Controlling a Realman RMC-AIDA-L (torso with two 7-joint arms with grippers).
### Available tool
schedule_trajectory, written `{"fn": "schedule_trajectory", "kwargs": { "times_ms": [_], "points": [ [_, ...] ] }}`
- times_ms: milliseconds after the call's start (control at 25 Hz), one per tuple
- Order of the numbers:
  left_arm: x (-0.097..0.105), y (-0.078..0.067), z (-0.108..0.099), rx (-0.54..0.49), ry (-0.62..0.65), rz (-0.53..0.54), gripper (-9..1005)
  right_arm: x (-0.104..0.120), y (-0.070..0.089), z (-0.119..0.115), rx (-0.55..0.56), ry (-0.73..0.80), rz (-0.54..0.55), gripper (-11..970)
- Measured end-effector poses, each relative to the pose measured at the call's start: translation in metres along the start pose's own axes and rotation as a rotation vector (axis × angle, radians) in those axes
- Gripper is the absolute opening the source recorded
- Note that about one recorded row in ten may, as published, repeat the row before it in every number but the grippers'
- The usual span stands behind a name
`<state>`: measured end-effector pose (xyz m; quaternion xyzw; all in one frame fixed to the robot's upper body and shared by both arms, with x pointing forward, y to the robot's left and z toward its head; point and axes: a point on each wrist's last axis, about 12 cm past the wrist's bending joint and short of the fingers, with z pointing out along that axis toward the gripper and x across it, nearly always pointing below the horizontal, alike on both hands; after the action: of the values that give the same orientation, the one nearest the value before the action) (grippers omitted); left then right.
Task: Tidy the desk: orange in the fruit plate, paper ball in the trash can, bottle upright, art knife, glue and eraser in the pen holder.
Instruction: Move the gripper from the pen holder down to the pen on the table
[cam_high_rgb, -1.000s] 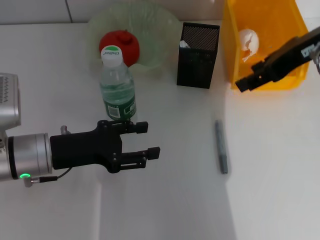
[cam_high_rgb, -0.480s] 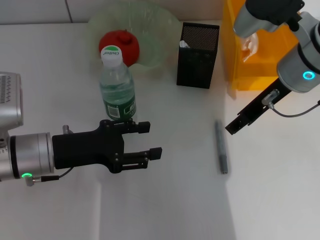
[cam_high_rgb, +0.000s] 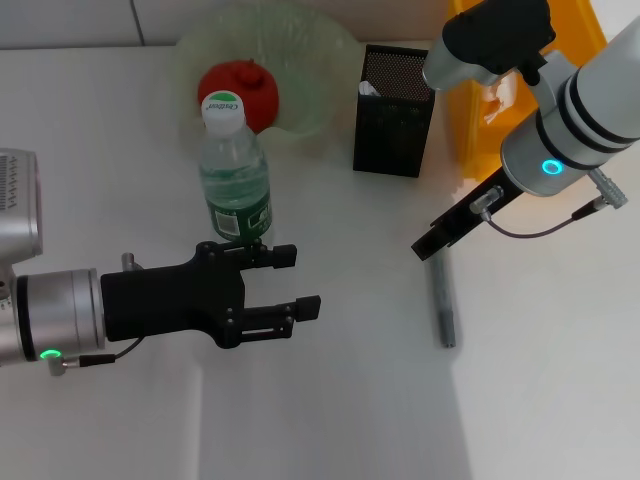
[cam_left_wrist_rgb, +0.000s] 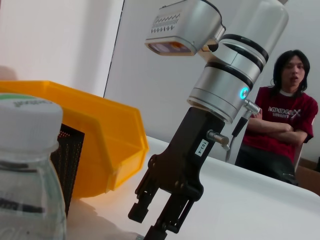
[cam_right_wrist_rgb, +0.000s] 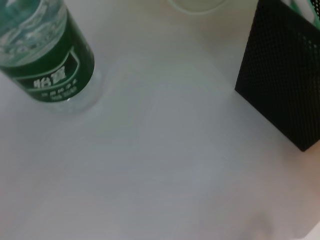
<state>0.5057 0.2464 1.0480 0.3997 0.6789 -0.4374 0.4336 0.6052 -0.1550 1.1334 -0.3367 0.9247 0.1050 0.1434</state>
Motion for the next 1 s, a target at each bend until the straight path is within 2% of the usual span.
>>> {"fn": "schedule_trajectory", "kwargs": {
  "times_ms": [160,560,760,1000],
  "points": [
    [0.000,0.000,0.000,0.000,0.000,0.001,730,0.002,-0.004,0.009,0.008,-0.011,0.020,634],
    [-0.002,0.001,0.004,0.000,-0.006,0.005,730,0.002,-0.003,0.014,0.018,-0.008,0.004,632],
    [-0.002,0.002,0.005,-0.008,-0.003,0.006,730,0.002,-0.002,0.017,0.023,-0.001,-0.002,438],
    [-0.003,0.002,0.005,-0.007,-0.003,0.007,730,0.000,-0.002,0.017,0.025,-0.004,-0.006,319]
  ]
}}
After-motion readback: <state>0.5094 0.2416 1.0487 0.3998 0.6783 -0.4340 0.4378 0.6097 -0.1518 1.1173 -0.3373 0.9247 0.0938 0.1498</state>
